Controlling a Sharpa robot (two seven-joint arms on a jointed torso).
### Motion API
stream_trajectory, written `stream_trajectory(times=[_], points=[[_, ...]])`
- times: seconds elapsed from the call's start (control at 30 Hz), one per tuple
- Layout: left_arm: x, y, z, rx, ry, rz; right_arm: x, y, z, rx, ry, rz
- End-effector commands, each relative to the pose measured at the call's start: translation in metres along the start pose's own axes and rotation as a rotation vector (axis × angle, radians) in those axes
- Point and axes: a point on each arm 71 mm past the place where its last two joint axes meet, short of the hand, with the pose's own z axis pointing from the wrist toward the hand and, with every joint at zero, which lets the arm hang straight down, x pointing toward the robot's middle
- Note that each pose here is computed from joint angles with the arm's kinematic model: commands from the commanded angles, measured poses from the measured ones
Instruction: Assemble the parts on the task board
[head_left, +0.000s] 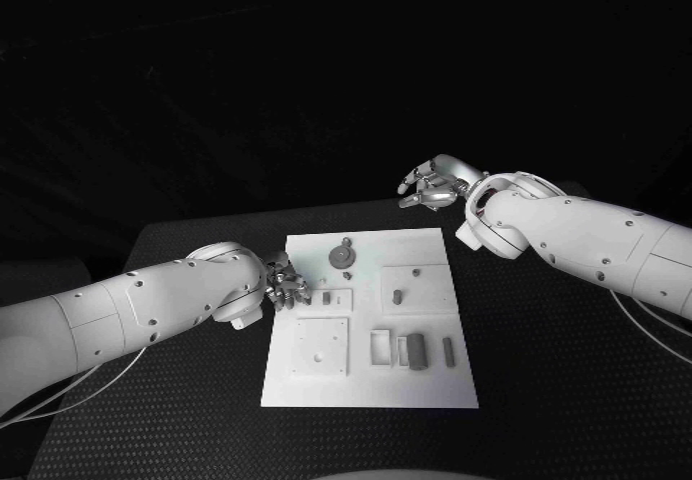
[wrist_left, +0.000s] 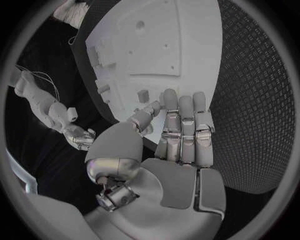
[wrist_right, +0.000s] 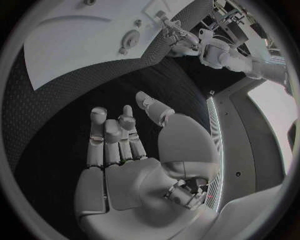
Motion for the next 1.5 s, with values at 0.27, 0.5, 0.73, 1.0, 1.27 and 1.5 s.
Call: stream_trajectory(times=[0.27, 0.5, 0.73, 1.0, 1.27, 1.5], points=[[0.0049, 0.0042, -0.0038, 0.02, 0.026, -0.041, 0.001, 0.0, 0.0, -0.005, 0.008, 0.0], [0.0015, 0.0054, -0.0061, 0.042, -0.017, -0.081, 0.001, 0.0, 0.0, -0.005, 0.008, 0.0], [0.0026, 0.0048, -0.0076, 0.061, -0.054, -0.101, 0.0, 0.0, 0.0, -0.005, 0.008, 0.0], [0.0057, 0.0069, -0.0089, 0.069, -0.087, -0.11, 0.0, -0.001, -0.001, -0.003, 0.007, 0.0], [0.0085, 0.0079, -0.0081, 0.064, -0.09, -0.111, 0.0, -0.001, -0.001, -0.003, 0.006, 0.0], [0.0113, 0.0097, -0.0067, 0.061, -0.093, -0.103, -0.001, -0.001, -0.001, -0.002, 0.006, 0.0]])
